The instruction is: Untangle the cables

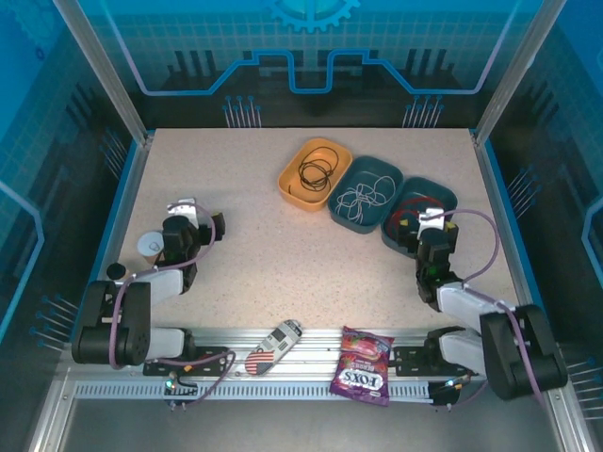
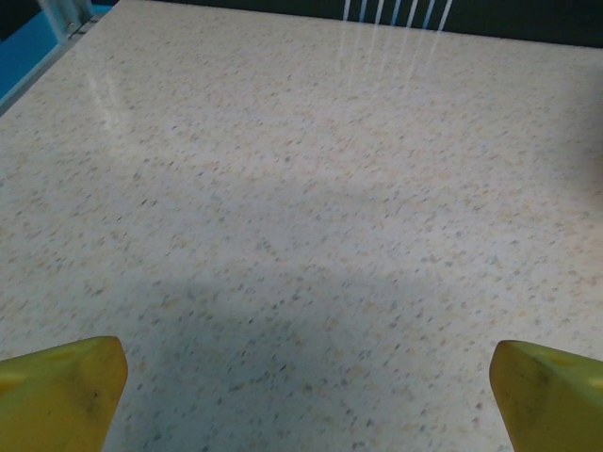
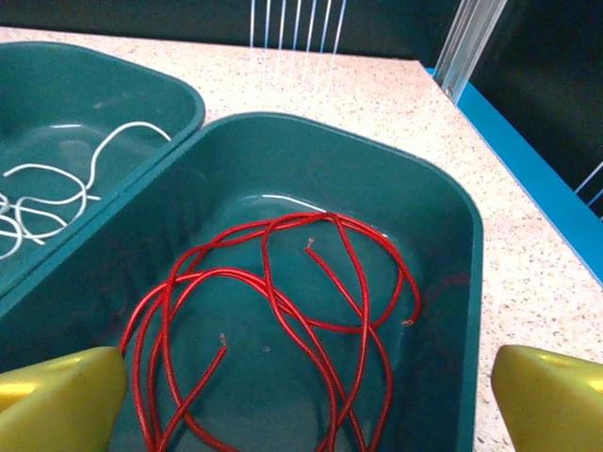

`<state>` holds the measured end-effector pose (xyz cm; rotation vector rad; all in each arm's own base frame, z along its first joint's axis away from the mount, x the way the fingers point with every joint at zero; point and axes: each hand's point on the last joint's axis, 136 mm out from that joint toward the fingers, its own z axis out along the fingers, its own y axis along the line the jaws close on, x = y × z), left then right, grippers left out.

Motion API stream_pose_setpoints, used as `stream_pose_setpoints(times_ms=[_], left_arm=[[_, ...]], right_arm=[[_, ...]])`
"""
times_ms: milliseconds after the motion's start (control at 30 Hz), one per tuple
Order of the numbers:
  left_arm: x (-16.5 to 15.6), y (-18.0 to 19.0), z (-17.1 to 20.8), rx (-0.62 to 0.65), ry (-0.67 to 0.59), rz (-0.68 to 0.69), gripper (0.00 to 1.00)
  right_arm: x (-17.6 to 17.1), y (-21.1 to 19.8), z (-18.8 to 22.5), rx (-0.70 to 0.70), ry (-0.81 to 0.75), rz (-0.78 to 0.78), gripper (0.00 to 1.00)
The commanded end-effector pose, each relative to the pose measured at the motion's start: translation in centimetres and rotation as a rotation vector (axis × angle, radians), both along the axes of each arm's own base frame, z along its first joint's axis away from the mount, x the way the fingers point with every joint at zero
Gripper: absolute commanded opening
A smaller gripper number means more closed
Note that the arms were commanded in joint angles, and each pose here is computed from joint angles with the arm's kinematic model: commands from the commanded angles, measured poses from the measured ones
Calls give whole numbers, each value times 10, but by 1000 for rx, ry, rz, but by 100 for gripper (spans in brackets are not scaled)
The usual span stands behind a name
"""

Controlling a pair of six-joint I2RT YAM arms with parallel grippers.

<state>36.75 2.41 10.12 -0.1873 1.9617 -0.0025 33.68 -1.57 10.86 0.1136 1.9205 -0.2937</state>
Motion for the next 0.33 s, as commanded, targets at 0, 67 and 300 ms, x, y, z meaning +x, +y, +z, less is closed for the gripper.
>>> stream_pose_setpoints(times_ms=[0,67,300], left_arm=[[9,-17,22,-33,-99,-108,99],[4,-18,25,-32,-129,-112,99],[1,-18,27,-23,-138,-114,99]], right_arm=[[19,-9,27,21,-135,-61,100],[25,-10,29,-3,-141,-71,100],[35,-3,20,6,-149,-34,100]])
